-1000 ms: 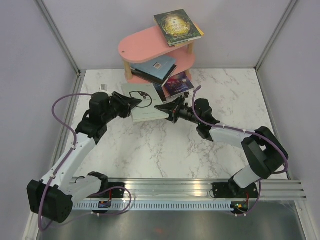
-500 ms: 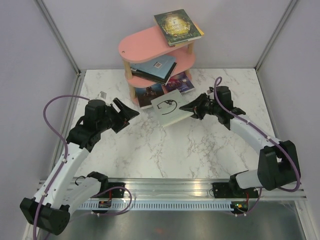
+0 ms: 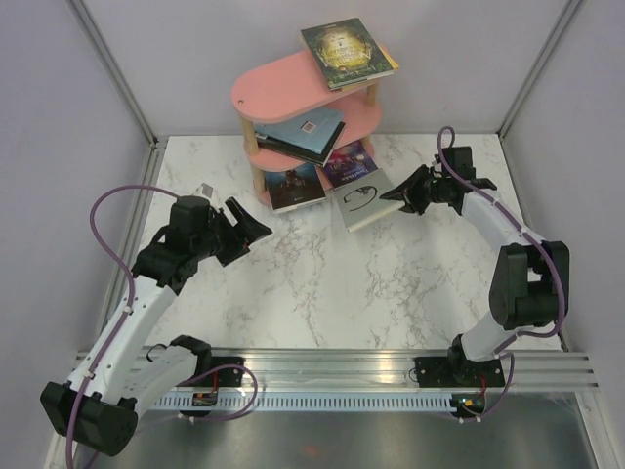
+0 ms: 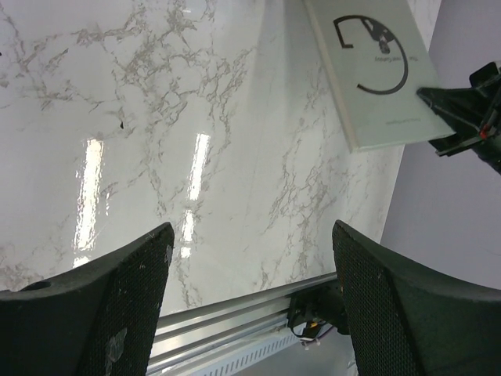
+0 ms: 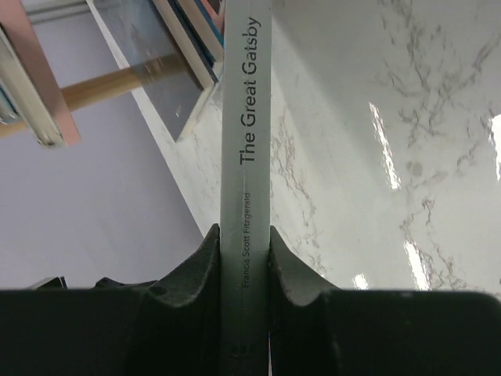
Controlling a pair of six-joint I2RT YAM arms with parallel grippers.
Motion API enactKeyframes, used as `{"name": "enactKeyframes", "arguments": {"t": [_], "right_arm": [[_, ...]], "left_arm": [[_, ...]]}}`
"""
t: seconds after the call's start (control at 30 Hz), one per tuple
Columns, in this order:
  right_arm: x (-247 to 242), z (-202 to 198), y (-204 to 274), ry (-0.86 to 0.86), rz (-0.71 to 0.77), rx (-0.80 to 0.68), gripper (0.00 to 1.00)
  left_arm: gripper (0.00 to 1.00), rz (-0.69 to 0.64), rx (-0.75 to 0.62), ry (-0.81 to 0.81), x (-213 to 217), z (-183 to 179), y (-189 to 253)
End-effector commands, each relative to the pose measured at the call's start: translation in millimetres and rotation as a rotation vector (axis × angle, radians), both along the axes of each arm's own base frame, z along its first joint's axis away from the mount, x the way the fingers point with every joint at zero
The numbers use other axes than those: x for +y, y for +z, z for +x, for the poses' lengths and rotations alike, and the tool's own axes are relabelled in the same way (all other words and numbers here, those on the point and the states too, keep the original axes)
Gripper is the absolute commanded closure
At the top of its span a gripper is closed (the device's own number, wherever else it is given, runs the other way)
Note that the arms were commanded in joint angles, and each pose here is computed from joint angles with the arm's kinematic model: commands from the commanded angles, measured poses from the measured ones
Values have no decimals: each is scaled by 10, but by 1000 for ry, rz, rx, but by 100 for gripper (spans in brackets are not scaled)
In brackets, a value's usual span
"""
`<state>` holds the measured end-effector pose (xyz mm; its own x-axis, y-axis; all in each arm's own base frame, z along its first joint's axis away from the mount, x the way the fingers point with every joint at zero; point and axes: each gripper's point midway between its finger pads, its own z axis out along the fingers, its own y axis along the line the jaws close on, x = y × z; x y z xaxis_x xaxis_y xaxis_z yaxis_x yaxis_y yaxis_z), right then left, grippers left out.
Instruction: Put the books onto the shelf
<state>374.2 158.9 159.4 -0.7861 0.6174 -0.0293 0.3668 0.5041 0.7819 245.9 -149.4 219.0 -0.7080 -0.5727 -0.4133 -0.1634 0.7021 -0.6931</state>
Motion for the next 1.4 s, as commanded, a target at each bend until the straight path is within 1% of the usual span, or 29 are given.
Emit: {"name": "enactKeyframes", "arguments": {"t": [0.0, 0.03, 0.1, 0.13, 0.17, 0.23, 0.27, 0.37, 0.5, 0.53, 0.57, 0.6, 0.63, 0.67, 0.73, 0.83, 1.03, 1.3, 1.33, 1.37], "right_arm": [[46, 398, 615, 55, 67, -212, 100], [60, 477, 731, 60, 74, -240, 100], [69, 597, 714, 60, 81, -233, 100], [83, 663, 810, 64, 85, -257, 100], [86, 725, 744, 65, 87, -244, 100], [104, 829, 794, 66, 94, -258, 100], [103, 896, 720, 63, 98, -248, 100], [153, 1039, 722, 53, 152, -249, 100], [180, 1170, 695, 51, 180, -269, 100], [187, 1249, 682, 47, 191, -299, 100], [193, 1300, 667, 27, 213, -293, 100], [201, 1352, 633, 14, 223, -291, 100], [208, 1476, 576, 7, 236, -326, 100], [212, 1534, 548, -14, 260, -314, 100], [199, 1702, 397, -44, 266, -330, 100], [196, 1884, 206, -74, 280, -317, 100], [182, 2113, -140, -120, 301, -273, 100], [169, 2384, -328, -158, 292, -257, 100], [172, 2405, -442, -160, 292, -240, 100], [178, 2420, -465, -156, 295, -239, 98]], "left_arm": [[16, 19, -50, -36, 12, -21, 120], [16, 19, -53, -37, 17, -34, 133], [16, 29, -66, -30, 43, -28, 170], [16, 31, -65, -30, 49, -35, 175], [16, 34, -73, -30, 55, -34, 206], [16, 41, -74, -25, 69, -34, 215], [16, 46, -76, -22, 82, -32, 227], [15, 56, -84, -21, 99, -34, 267], [15, 82, -93, -12, 149, -39, 322], [15, 89, -90, -6, 168, -43, 315], [14, 95, -94, 2, 188, -37, 323], [14, 99, -90, 5, 198, -37, 316], [14, 101, -92, 6, 201, -36, 325], [14, 104, -90, 9, 211, -29, 333], [14, 103, -83, 7, 204, -25, 342], [14, 108, -79, 6, 211, -39, 363], [14, 118, -69, 35, 276, -98, 379], [15, 107, -54, 81, 352, -203, 348], [15, 103, -45, 86, 351, -208, 323], [15, 100, -42, 87, 347, -213, 315]]}}
